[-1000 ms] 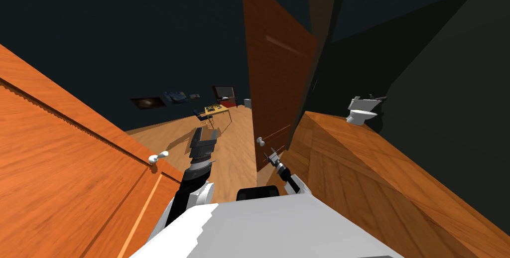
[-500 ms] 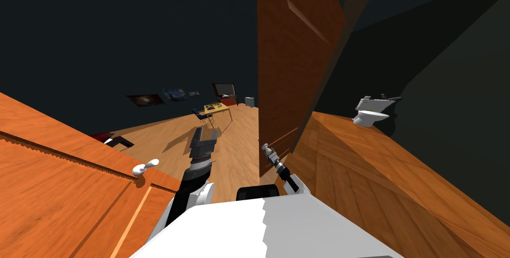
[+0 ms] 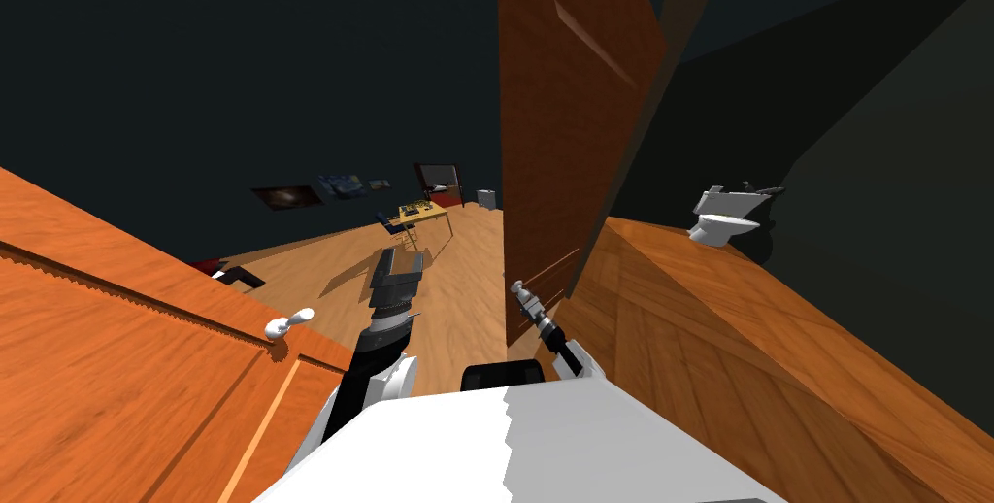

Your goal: Push the door open

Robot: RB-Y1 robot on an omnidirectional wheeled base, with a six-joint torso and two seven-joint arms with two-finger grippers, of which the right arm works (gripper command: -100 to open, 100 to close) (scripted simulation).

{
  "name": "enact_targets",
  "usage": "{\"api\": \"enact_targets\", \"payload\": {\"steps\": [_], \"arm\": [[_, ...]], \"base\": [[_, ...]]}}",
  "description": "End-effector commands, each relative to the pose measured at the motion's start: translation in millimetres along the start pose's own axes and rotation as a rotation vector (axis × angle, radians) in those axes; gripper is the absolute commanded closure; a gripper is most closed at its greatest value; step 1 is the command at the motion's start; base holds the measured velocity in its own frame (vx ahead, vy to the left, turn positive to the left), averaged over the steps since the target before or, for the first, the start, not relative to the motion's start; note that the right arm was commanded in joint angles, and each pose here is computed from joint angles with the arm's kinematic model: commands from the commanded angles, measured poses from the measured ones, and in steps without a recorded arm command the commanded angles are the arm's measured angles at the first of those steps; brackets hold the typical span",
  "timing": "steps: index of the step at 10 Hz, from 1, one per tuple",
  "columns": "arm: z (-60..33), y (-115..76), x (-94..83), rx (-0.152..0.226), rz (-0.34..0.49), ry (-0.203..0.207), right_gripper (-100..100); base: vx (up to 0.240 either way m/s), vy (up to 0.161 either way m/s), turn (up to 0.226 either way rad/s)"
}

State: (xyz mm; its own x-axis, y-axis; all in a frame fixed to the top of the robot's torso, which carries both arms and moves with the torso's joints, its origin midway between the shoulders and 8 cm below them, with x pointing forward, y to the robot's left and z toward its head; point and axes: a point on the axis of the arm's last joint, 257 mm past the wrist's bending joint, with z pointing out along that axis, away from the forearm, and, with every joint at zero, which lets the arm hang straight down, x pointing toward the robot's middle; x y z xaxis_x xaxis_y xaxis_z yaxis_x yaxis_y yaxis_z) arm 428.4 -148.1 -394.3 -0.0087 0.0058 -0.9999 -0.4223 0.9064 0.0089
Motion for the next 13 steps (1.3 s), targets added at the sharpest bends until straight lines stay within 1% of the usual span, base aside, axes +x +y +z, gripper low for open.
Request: {"api": "enact_targets", "payload": {"steps": [1, 2, 3, 4, 8, 13], "arm": [[1.3, -0.1, -2.7, 0.0, 0.0, -0.008, 100], [0.6, 0.6, 0.0, 0.001, 0.039, -0.001, 100], [0.9, 0.8, -0.1, 0.001, 0.052, -0.001, 100], [1.9, 1.5, -0.4, 0.002, 0.09, -0.003, 100], [4.4, 3.4, -1.3, 0.003, 0.192, -0.008, 100], [8.8, 6.8, -2.7, 0.005, 0.366, -0.015, 100]], "base": [[0.0, 0.0, 0.0], [0.017, 0.007, -0.032], [0.023, 0.013, -0.032], [0.032, 0.023, -0.04], [0.035, 0.017, -0.03], [0.043, 0.026, -0.04]]}}
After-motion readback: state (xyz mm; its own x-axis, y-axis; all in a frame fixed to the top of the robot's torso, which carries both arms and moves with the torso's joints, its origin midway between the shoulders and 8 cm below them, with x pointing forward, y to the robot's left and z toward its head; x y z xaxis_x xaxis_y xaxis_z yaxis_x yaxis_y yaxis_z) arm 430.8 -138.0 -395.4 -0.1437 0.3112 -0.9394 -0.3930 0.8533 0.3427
